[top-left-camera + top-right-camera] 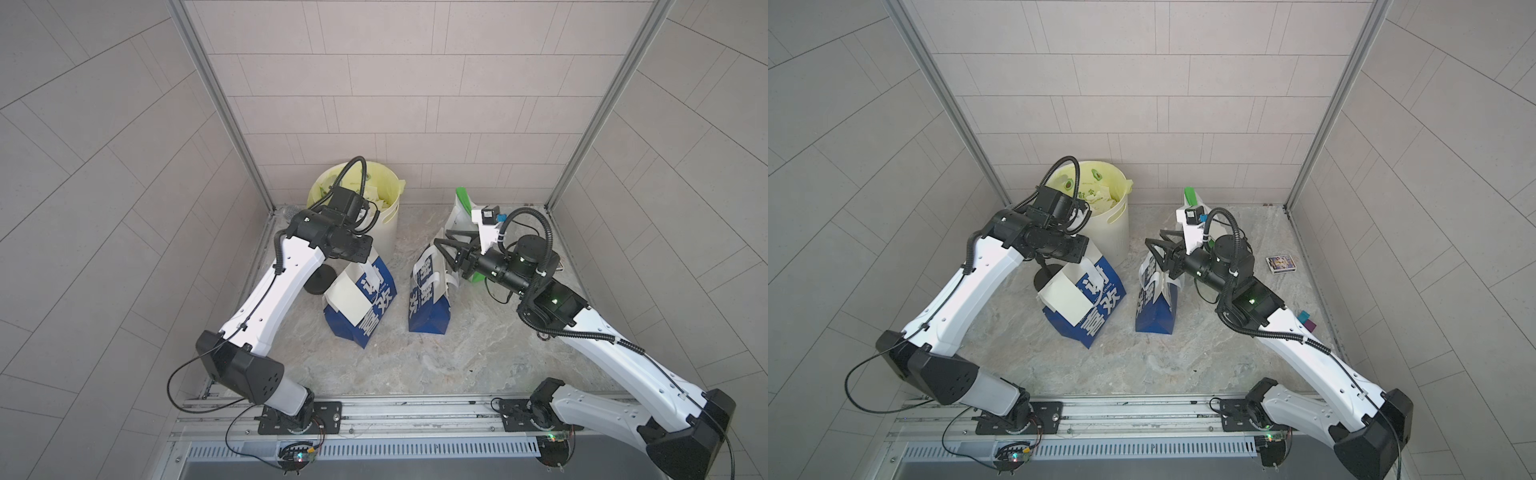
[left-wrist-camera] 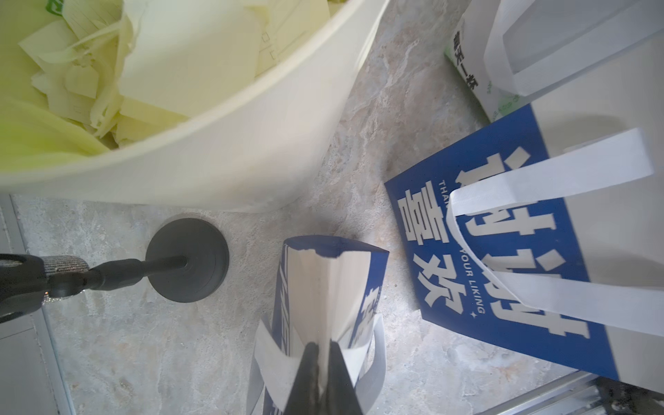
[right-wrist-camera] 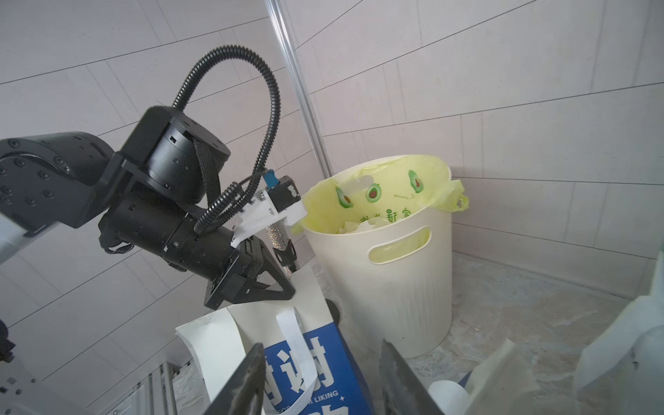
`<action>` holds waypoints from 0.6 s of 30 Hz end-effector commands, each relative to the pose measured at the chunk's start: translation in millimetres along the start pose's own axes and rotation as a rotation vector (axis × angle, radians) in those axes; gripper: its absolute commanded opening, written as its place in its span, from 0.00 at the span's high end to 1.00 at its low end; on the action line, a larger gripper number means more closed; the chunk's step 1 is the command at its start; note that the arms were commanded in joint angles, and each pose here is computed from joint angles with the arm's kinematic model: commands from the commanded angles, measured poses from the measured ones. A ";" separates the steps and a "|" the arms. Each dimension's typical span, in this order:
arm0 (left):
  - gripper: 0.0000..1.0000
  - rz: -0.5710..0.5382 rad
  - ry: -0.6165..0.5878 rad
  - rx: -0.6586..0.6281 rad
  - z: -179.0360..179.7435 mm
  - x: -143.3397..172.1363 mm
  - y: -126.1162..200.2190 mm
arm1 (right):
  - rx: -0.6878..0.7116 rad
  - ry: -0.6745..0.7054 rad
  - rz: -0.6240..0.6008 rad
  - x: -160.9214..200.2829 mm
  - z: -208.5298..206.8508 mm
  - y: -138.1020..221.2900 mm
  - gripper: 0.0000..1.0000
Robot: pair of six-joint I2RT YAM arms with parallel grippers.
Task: Shred takeout receipts and throw away
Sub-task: Pick up the takeout bag at the center of the board, then tear off the takeout receipt from the takeout bag.
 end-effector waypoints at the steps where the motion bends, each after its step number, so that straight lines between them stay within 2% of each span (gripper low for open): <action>1: 1.00 -0.124 0.136 0.061 -4.9 -2.0 35.4 | -0.162 0.008 0.023 1.1 25.6 -6.4 0.49; 6: 1.00 -0.202 0.251 0.191 -16.9 1.3 49.1 | -0.332 -0.033 0.153 30.2 46.3 -24.6 0.49; 11: 1.00 -0.224 0.255 0.263 -24.4 2.7 55.2 | -0.431 0.012 0.310 65.0 67.3 -33.3 0.44; 18: 1.00 -0.225 0.254 0.291 -27.6 2.9 56.2 | -0.530 -0.032 0.471 94.5 80.0 -44.3 0.41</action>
Point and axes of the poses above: each gripper's point midway between its finger pads, its own y axis back along the fingers, its own z axis along the line the jaws close on, x = y × z, the point moved 5 cm from there along y, back along the fingers, and after that the axes turned 2 degrees about -y, right-handed, at the moved point
